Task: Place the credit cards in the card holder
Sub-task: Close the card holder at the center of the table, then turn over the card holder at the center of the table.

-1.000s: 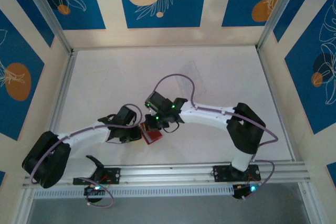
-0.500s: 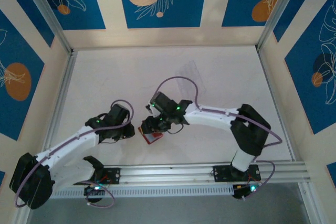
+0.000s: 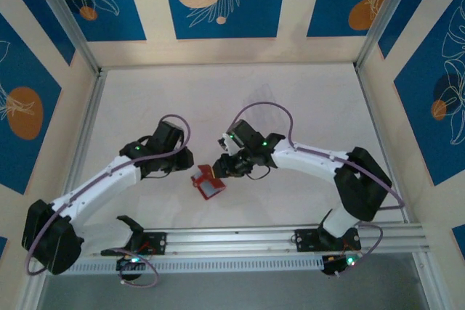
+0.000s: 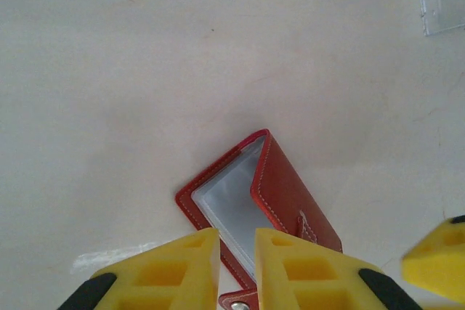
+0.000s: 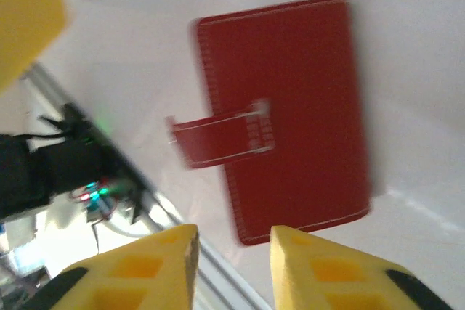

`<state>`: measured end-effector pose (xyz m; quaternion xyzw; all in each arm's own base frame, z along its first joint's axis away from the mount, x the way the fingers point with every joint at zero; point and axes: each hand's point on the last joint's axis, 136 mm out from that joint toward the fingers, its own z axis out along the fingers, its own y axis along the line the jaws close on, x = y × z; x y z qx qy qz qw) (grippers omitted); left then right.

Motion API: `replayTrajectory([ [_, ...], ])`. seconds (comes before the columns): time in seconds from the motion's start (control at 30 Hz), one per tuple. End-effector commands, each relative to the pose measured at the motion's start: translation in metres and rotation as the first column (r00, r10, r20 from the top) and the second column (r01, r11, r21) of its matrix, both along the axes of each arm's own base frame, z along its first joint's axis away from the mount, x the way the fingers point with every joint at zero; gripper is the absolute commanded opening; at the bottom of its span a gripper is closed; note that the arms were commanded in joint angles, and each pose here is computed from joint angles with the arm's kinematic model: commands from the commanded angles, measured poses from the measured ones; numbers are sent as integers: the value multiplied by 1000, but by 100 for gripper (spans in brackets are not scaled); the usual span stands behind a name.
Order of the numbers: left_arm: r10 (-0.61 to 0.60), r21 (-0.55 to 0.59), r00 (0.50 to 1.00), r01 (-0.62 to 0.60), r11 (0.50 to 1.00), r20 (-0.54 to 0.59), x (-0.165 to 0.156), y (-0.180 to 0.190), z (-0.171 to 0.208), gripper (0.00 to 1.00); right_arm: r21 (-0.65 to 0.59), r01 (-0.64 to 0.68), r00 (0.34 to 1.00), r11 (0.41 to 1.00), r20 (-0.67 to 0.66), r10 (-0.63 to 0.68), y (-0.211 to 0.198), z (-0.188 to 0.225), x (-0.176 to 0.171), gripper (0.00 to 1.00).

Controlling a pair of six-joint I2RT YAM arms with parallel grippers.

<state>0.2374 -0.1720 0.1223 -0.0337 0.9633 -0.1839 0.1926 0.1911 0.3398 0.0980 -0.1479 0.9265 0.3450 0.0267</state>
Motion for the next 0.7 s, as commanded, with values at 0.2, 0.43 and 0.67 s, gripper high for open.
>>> replayTrajectory([
  [0.2,-129,-41,990,127,991,-57,3,-39,-15,18,-228,-37,999,973,-23,33,12,-71,-16,14],
  [0.43,-127,3,977,129,992,-170,-21,-38,-66,14,-267,-22,1000,963,-8,21,4,-71,-16,14],
  [0.67,-81,64,973,97,993,-217,-39,-15,-99,12,-164,-27,1000,986,-20,24,-10,-44,-6,28],
])
